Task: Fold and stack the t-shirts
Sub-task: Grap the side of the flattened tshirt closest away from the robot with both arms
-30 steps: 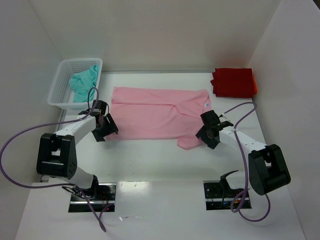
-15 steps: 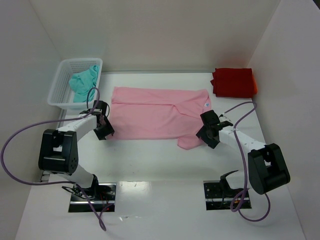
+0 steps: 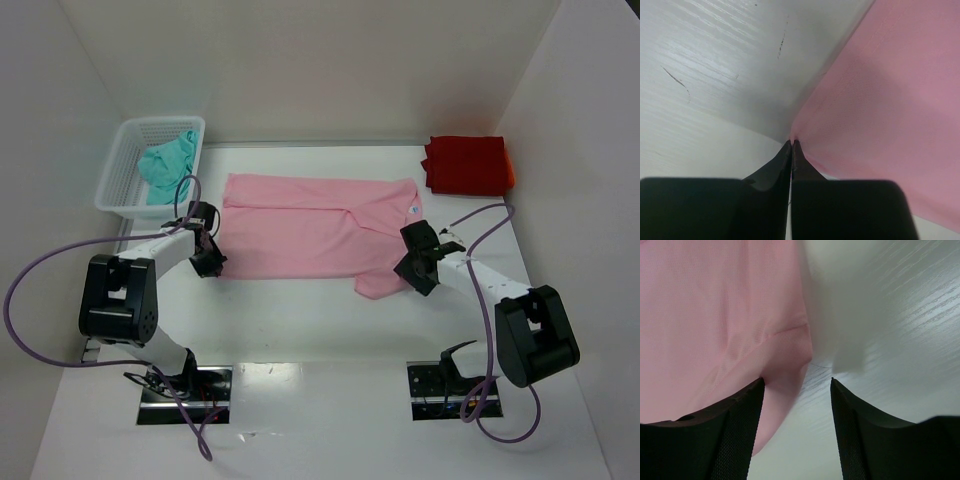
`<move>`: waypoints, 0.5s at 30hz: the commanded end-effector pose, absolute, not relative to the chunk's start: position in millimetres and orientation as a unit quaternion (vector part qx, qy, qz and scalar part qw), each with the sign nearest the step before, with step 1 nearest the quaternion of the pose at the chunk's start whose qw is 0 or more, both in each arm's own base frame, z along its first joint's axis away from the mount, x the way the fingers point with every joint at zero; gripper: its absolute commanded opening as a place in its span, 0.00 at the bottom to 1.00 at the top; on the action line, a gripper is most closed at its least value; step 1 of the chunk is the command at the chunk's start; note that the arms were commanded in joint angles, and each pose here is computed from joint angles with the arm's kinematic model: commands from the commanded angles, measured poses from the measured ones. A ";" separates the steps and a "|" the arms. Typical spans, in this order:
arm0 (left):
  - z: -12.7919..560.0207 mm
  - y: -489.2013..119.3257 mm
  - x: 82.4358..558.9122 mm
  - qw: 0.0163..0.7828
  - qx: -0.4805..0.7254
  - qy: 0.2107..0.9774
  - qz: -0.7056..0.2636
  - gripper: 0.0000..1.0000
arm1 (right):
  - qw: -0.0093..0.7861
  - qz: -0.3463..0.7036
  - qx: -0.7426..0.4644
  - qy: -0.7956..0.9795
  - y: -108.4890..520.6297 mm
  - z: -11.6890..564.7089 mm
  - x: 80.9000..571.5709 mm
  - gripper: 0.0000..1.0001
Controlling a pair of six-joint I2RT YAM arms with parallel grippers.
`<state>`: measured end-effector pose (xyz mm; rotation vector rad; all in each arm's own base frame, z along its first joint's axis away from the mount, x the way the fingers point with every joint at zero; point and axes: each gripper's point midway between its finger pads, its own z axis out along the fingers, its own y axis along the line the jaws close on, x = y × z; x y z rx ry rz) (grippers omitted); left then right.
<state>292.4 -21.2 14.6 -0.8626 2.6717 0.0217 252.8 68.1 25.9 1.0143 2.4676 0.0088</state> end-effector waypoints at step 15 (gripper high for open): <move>28.6 -18.1 304.5 0.186 -0.301 0.935 0.005 0.00 | 0.282 -0.003 0.382 0.880 61.8 36.6 271.9 0.00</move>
